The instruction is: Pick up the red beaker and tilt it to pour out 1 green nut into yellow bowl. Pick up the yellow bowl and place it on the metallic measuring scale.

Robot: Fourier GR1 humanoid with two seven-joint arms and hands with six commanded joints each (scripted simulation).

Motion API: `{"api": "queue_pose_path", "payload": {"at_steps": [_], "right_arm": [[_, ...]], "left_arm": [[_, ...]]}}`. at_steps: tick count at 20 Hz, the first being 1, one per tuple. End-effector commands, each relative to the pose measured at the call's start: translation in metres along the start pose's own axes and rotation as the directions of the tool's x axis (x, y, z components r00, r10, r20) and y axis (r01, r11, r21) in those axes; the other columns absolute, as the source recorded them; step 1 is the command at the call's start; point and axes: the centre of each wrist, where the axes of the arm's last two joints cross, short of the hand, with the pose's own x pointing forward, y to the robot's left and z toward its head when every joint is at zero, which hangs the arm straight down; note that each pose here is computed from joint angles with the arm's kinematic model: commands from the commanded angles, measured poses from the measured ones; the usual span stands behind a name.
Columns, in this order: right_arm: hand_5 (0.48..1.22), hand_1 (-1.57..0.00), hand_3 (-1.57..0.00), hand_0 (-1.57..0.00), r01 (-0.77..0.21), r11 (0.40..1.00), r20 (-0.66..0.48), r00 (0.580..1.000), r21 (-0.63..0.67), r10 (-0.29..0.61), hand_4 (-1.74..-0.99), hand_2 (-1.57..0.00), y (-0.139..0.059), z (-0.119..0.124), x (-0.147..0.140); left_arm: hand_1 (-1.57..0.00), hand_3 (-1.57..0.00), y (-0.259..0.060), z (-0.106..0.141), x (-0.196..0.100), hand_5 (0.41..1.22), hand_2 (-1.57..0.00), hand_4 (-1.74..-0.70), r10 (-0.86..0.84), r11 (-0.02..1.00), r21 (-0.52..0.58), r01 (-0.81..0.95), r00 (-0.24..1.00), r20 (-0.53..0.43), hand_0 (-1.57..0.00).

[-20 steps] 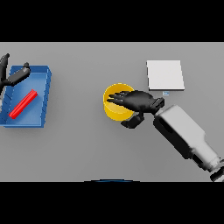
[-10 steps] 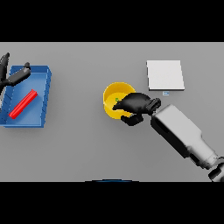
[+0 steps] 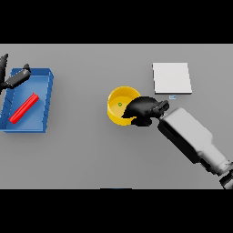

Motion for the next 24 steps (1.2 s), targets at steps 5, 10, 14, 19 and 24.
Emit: {"api": "queue_pose_path", "payload": {"at_steps": [5, 10, 14, 19, 24], "right_arm": [[1.212, -1.53, -1.19, -1.53, 0.002, 0.999, 0.003, 1.0, -0.04, -0.002, -1.729, -1.49, -0.015, 0.016, -0.002], [1.218, -1.56, -1.35, -1.56, -0.034, 0.996, -0.035, 0.999, -0.078, 0.032, -1.728, -1.53, -0.045, 0.045, 0.004], [1.219, -1.57, -1.26, -1.57, -0.038, 0.993, -0.095, 0.995, -0.112, 0.028, -1.721, -1.55, -0.061, 0.062, 0.001], [1.22, -1.57, -1.26, -1.57, -0.072, 0.986, -0.116, 0.992, -0.152, 0.054, -1.719, -1.57, -0.081, 0.075, -0.008], [1.221, -1.57, -1.26, -1.57, -0.089, 0.972, -0.234, 0.972, -0.217, 0.037, -1.719, -1.57, -0.091, 0.088, -0.04]], "left_arm": [[0.0, 0.0, 0.0, 0.001, -0.001, 0.724, 0.0, -0.8, -0.006, 1.0, -0.003, 0.006, 1.0, 0.001, 0.0], [0.0, 0.0, 0.002, 0.002, 0.001, 0.719, 0.0, -0.8, -0.012, 1.0, 0.005, 0.012, 1.0, 0.0, 0.0], [0.0, 0.0, 0.0, 0.003, 0.002, 0.723, 0.0, -0.81, -0.005, 1.0, 0.003, 0.005, 1.0, 0.005, 0.0], [0.0, 0.0, 0.005, 0.005, 0.005, 0.73, 0.0, -0.8, -0.01, 1.0, 0.019, 0.01, 1.0, 0.011, 0.0], [0.0, 0.0, 0.003, 0.01, 0.001, 0.734, 0.0, -0.8, -0.018, 1.0, 0.016, 0.018, 1.0, -0.002, 0.0]]}}
